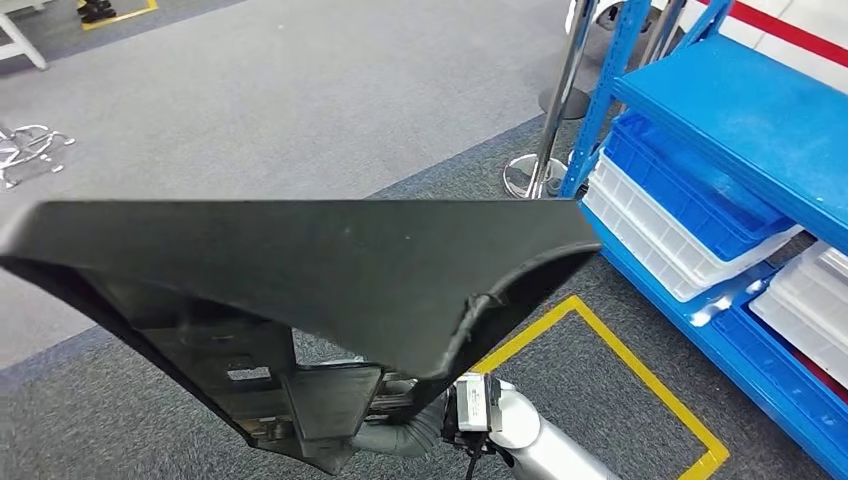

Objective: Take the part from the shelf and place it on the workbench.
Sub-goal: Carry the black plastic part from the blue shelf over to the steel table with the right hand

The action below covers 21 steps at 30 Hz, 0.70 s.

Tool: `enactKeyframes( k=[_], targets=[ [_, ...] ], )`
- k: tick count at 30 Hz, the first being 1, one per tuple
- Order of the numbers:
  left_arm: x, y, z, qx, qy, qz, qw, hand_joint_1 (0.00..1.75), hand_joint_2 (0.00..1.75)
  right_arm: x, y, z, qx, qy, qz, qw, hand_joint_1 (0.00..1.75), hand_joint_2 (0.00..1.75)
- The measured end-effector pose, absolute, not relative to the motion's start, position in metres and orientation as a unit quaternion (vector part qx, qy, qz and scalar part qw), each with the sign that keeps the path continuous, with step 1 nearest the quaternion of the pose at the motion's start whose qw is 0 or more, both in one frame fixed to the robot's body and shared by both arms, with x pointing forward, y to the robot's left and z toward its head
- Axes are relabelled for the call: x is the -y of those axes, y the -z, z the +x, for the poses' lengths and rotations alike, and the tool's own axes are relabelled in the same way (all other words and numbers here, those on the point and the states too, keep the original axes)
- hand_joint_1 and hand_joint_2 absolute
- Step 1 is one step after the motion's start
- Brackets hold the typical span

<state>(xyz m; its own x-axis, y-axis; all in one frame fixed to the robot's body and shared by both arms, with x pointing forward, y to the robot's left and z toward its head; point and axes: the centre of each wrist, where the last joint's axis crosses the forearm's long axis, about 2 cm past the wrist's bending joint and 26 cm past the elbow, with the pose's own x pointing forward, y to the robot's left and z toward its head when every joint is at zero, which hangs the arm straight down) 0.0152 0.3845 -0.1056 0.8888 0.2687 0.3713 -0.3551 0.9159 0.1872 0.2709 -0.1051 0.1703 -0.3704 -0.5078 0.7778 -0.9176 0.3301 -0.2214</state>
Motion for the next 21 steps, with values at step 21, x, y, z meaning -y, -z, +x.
enactKeyframes(
  k=[21],
  targets=[
    [-0.389, 0.105, 0.008, 0.181, -0.151, 0.116, 0.965, 0.0, 1.75, 0.114, -0.161, 0.272, 0.767, -0.338, 0.445, 0.315, 1.75, 1.75]
  ],
)
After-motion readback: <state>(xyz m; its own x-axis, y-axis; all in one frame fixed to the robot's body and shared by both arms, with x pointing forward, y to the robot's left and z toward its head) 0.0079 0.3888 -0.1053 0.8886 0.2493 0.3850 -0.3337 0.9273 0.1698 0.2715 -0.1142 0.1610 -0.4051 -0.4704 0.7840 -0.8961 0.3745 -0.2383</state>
